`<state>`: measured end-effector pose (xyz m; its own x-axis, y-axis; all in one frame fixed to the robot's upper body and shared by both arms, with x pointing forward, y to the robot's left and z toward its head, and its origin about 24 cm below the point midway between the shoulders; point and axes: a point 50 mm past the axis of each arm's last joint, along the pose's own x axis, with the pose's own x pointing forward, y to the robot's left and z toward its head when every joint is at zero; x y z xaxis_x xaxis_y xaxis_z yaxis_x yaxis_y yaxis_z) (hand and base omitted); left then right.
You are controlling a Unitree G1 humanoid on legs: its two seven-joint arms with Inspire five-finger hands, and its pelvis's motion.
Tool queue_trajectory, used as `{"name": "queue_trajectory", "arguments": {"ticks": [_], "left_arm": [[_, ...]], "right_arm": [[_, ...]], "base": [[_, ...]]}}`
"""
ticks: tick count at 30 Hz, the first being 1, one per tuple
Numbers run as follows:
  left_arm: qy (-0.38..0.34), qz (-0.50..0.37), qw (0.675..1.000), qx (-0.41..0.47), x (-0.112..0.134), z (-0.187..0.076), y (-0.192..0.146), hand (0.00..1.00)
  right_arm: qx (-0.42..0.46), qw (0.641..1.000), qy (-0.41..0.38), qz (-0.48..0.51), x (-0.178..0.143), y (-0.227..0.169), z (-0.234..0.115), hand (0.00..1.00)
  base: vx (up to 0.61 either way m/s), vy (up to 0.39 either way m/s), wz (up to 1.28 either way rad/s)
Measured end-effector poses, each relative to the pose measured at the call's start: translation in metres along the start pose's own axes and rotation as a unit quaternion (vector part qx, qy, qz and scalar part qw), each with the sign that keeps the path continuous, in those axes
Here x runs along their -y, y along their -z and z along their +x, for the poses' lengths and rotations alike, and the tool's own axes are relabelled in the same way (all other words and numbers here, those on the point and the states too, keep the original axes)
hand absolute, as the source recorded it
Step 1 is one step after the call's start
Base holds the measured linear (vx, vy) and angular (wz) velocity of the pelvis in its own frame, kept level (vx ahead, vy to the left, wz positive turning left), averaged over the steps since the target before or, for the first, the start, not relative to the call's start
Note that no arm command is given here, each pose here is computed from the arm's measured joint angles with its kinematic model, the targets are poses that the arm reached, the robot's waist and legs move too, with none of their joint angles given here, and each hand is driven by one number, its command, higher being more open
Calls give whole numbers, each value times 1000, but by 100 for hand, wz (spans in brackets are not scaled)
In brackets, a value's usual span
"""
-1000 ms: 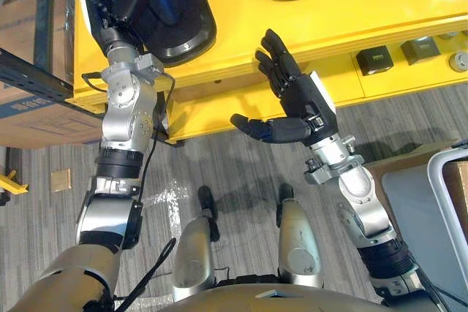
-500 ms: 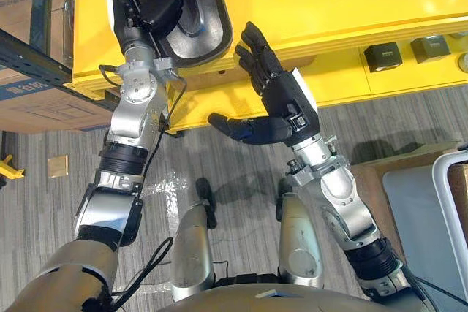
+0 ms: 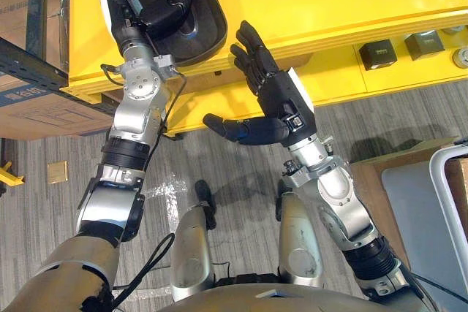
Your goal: Walk over and take three plastic housings, then place them on the shelf
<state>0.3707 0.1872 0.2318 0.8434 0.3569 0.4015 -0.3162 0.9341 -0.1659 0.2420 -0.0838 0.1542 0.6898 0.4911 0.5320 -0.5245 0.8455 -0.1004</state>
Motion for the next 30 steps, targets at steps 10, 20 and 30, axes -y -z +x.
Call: {"name": "queue_trajectory", "arguments": {"ticks": [10,20,30], "left_arm": [[-54,21,998,-34,-7,1,9,100],[-93,43,994,-37,-35,11,-4,100],[-81,0,995,-56,-40,8,1,100]], "right_arm": [[-38,999,7,21,-8,13,-17,100],[-72,997,26,29,-5,22,-36,100],[-97,995,16,31,-16,29,-46,100]], "base": [[3,-9,2],[31,-11,0],[15,-2,4]]}}
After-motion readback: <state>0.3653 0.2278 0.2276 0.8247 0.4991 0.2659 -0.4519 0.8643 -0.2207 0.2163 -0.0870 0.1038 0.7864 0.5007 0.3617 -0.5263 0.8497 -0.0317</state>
